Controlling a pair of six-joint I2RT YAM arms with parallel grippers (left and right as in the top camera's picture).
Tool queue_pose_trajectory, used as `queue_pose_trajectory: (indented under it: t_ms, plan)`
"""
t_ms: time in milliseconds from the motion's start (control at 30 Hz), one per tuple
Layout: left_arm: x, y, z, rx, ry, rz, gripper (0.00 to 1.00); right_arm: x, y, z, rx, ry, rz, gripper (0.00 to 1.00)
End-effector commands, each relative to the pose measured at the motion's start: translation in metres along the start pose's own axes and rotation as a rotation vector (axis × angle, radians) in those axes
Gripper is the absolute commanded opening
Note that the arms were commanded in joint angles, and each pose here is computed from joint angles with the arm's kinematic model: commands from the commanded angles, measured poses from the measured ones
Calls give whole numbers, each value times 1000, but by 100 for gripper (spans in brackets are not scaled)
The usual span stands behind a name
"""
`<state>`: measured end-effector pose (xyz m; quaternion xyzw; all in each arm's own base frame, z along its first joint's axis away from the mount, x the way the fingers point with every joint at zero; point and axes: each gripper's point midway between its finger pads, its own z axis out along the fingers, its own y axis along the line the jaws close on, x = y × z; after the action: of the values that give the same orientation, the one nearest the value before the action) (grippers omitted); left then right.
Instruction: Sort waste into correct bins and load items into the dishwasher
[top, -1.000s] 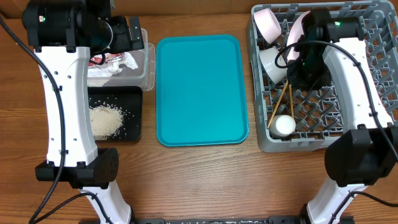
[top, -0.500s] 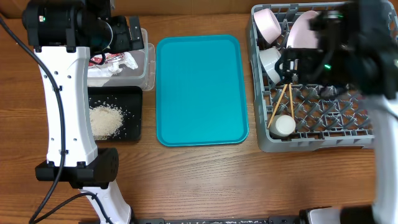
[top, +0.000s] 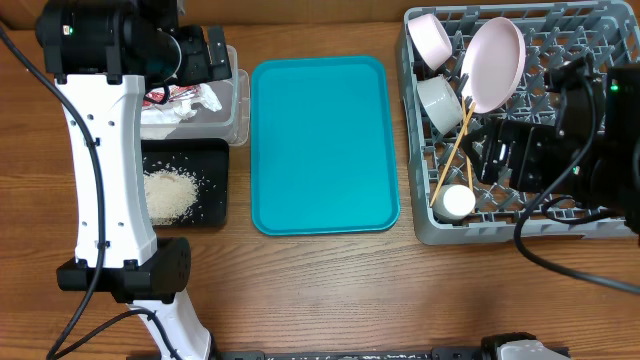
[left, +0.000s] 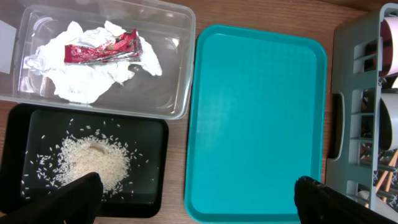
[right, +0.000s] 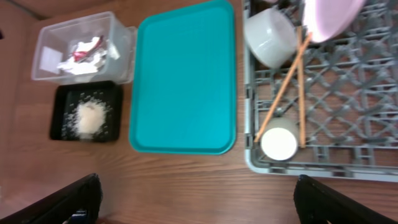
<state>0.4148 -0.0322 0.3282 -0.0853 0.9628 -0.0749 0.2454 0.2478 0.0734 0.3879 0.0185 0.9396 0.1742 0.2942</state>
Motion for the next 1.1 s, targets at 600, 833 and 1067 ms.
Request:
queue_pose_trajectory:
  t_ms: [600,833,1067]
  plan:
    - [0,1,6,-8,10,-8,100,10,-75,54,125,-733,-246,100]
    - [0,1,6,-8,10,-8,100,68,-98,97,102,-868,-278,100]
    - [0,1,6,-8,10,-8,100,100,-109,130,71,-921,-301,100]
